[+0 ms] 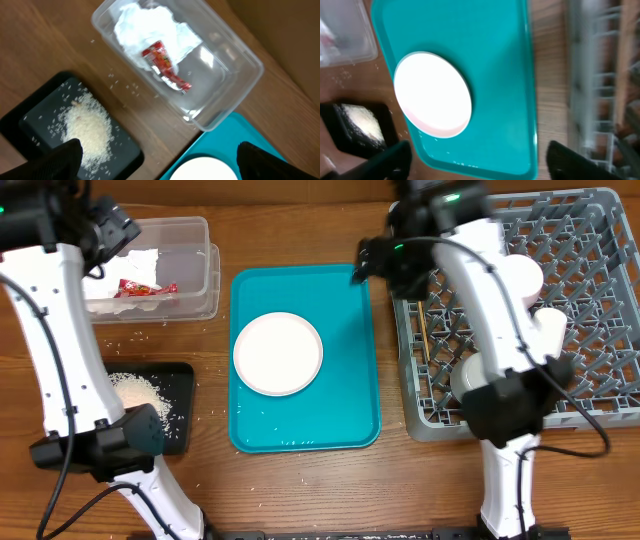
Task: Sort waste into correct bins and load items into the dishwasher
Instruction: 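Set the plate on the teal tray, release, and grasp its rim with the right gripper, then lift the plate with the right gripper and carry it over the dish rack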
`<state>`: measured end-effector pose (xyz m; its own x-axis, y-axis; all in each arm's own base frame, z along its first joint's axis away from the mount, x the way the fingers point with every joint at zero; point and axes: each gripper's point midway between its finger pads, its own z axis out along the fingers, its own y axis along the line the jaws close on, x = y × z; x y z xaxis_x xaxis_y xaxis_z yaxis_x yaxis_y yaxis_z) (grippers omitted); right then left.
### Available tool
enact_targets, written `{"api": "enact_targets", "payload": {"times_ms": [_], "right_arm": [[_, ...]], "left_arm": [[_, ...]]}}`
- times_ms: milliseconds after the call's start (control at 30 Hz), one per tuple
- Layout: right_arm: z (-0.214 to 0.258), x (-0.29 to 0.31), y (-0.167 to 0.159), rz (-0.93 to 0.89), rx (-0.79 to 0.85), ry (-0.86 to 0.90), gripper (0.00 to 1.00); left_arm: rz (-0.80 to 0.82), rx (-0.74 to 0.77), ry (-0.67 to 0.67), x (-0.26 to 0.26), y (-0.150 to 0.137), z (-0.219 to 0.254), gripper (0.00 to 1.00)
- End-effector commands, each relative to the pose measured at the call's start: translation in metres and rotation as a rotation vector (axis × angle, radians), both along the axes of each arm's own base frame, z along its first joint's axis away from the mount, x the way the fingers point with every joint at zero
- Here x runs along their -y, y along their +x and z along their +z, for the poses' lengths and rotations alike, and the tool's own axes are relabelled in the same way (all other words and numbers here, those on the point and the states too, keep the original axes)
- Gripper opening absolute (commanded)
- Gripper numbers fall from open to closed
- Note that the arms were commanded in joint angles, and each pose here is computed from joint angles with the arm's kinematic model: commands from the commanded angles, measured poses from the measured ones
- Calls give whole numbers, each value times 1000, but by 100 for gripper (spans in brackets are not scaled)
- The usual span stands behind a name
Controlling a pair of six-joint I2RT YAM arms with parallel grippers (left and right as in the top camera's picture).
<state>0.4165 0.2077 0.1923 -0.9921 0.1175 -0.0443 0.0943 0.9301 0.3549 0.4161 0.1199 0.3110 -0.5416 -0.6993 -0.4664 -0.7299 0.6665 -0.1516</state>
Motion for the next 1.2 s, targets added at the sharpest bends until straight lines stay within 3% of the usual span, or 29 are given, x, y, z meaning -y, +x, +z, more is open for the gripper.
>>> {"api": "enact_targets", "payload": {"times_ms": [0,167,633,800,933,1067,1167], "right_arm": [[-34,-40,-8,92,-33,-24,71],[-90,-74,-18,168,-81,-93,61],[-175,-92,-41,218,-189,-211,60],[-190,-88,-46,219,-213,-225,36],[-195,-86,-49,180,-233,-236,4],[-173,-83,-36,154,-194,-220,4],[-131,-62,-8,96,-103,-236,4]], "left_arm": [[40,-11,-72,-11,-11,-4,100],[83,-32,-78,-26,-22,-6,100],[85,-34,-72,-27,-22,-6,100],[85,-34,-72,-27,-22,-6,100],[85,-34,-72,-27,-22,-6,100],[85,-34,-72,-27,-22,-6,100],[85,-34,-72,-27,-22,-6,100]]}}
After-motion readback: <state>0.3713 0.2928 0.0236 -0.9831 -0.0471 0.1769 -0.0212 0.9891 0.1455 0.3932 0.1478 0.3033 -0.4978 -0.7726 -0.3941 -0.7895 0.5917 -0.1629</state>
